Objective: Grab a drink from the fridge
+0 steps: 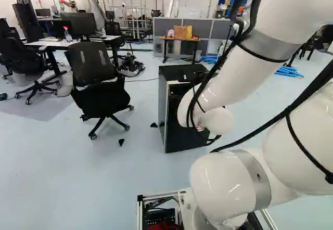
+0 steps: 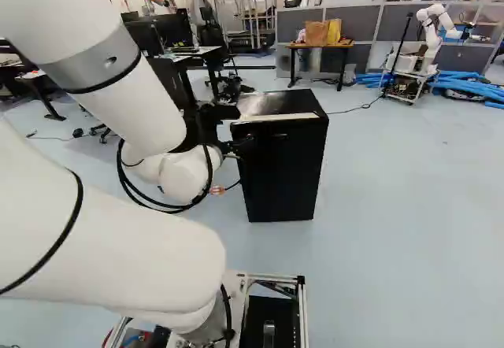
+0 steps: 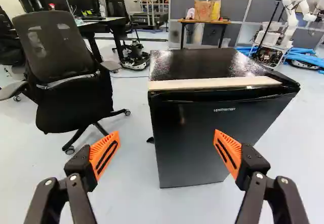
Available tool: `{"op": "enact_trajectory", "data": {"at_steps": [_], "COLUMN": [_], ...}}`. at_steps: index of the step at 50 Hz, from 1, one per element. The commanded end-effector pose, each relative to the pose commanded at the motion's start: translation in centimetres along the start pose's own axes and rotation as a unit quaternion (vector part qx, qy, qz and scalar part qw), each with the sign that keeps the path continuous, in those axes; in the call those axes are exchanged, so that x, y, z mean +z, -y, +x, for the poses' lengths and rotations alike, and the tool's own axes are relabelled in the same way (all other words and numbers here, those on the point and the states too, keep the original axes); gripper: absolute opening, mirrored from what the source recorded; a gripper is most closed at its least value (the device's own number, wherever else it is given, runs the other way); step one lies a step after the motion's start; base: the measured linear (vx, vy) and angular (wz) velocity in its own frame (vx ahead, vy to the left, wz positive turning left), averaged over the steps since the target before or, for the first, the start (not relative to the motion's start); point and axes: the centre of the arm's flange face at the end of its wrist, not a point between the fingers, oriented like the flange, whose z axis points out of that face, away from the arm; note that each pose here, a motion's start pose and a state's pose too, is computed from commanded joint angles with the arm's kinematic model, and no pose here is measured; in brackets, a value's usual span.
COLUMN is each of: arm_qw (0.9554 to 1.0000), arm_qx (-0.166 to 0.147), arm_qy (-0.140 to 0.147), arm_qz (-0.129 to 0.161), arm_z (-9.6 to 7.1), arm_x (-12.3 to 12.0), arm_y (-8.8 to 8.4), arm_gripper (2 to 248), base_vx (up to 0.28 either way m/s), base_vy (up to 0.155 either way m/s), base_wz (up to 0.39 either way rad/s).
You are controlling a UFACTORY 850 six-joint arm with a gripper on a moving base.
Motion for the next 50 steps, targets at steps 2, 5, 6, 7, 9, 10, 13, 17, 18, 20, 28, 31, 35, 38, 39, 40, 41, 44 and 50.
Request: {"op": "enact_trajectory", "data": {"at_steps": [2,5,6,7,9,10,13,17,18,20,28,31,35,38,39,40,41,44,50], "arm_qw": [1.0000,1.0000,1.0000,1.0000,1.0000,0.9999,0.9999,0.9998,0.9998,0.9997,0.9994,0.9992,0.9989,0.9987,0.9986,0.9985,0.9985,0.9982,0.9976], "arm_qx": [0.002,0.004,0.005,0.006,0.008,0.009,0.013,0.017,0.018,0.020,0.031,0.035,0.041,0.045,0.047,0.048,0.050,0.054,0.062], "arm_qy": [0.000,0.000,0.000,0.000,0.000,0.000,0.001,0.001,0.001,0.001,0.002,0.003,0.004,0.004,0.004,0.004,0.004,0.004,0.003], "arm_qz": [-0.001,-0.002,-0.002,-0.003,-0.004,-0.004,-0.006,-0.008,-0.008,-0.009,-0.015,-0.017,-0.020,-0.023,-0.024,-0.024,-0.025,-0.027,-0.031], "arm_z": [0.0,0.0,0.0,0.0,0.0,0.1,0.1,0.1,0.1,0.1,0.2,0.2,0.3,0.3,0.3,0.3,0.3,0.4,0.5], "arm_x": [0.0,0.0,0.1,0.1,0.1,0.1,0.2,0.2,0.2,0.3,0.4,0.5,0.6,0.6,0.7,0.7,0.7,0.8,1.0], "arm_y": [0.1,0.2,0.2,0.3,0.3,0.4,0.5,0.7,0.8,0.8,1.3,1.4,1.6,1.8,1.9,1.9,2.0,2.2,2.6], "arm_gripper": [247,247,247,247,247,247,247,247,247,247,247,247,247,247,247,247,247,247,247], "base_vx": [0.000,0.000,0.000,0.000,0.000,0.000,0.000,0.000,0.000,0.000,0.000,0.000,0.000,0.000,0.000,0.000,0.000,0.000,0.000], "base_vy": [0.000,0.000,0.000,0.000,0.000,0.000,0.000,0.000,0.000,0.000,0.000,0.000,0.000,0.000,0.000,0.000,0.000,0.000,0.000], "base_wz": [0.000,0.000,0.000,0.000,0.000,0.000,0.000,0.000,0.000,0.000,0.000,0.000,0.000,0.000,0.000,0.000,0.000,0.000,0.000]}}
